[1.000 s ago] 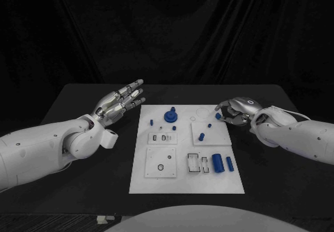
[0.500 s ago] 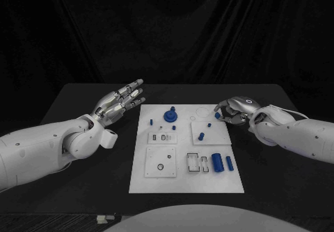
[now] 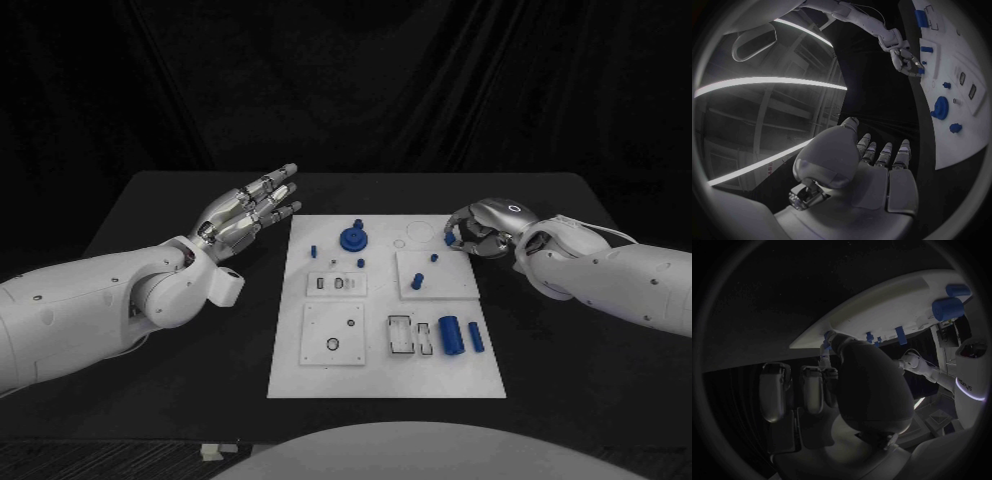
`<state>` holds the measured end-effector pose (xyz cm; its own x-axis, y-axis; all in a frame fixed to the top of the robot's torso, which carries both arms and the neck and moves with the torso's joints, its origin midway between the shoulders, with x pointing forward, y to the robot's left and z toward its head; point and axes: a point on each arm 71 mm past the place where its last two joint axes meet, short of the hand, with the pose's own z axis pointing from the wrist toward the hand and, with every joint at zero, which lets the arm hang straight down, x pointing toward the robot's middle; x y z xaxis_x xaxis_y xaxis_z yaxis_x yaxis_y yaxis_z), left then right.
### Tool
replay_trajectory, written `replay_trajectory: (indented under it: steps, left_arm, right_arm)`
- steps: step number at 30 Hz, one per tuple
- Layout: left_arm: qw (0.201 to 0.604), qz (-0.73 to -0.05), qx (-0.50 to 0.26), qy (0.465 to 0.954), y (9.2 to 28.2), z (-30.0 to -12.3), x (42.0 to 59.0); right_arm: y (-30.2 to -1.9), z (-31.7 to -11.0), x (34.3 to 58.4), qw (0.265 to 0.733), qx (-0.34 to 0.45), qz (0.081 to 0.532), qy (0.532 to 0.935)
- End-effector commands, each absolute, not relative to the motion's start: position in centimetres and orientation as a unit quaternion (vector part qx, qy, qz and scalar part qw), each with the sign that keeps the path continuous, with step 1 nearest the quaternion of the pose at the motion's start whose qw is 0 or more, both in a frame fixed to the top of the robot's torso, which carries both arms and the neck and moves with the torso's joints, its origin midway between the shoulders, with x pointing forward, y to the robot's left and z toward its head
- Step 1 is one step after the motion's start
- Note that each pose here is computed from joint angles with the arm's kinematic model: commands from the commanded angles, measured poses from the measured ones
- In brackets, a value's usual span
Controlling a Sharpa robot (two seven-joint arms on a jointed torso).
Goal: Assemble the parts on the task board
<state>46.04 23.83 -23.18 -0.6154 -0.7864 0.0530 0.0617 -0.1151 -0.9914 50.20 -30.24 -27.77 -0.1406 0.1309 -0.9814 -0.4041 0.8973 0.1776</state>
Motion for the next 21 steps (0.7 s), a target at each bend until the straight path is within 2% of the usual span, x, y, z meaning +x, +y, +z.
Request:
replay_trajectory:
  steps: [1, 13, 21]
  left_arm:
    - [0.308, -0.687, -0.306, 0.582, 23.7, -23.1, 46.0]
    - [0.308, -0.686, -0.308, 0.583, 23.8, -23.3, 45.9]
    - [0.308, -0.685, -0.309, 0.584, 23.9, -23.3, 45.9]
  right_arm:
    - [-30.2, -27.8, 50.2, 0.645, -0.097, 0.206, 0.730]
    - [-30.3, -27.4, 50.0, 0.661, -0.090, 0.205, 0.717]
    - [-29.3, -24.8, 50.3, 0.680, -0.083, 0.212, 0.697]
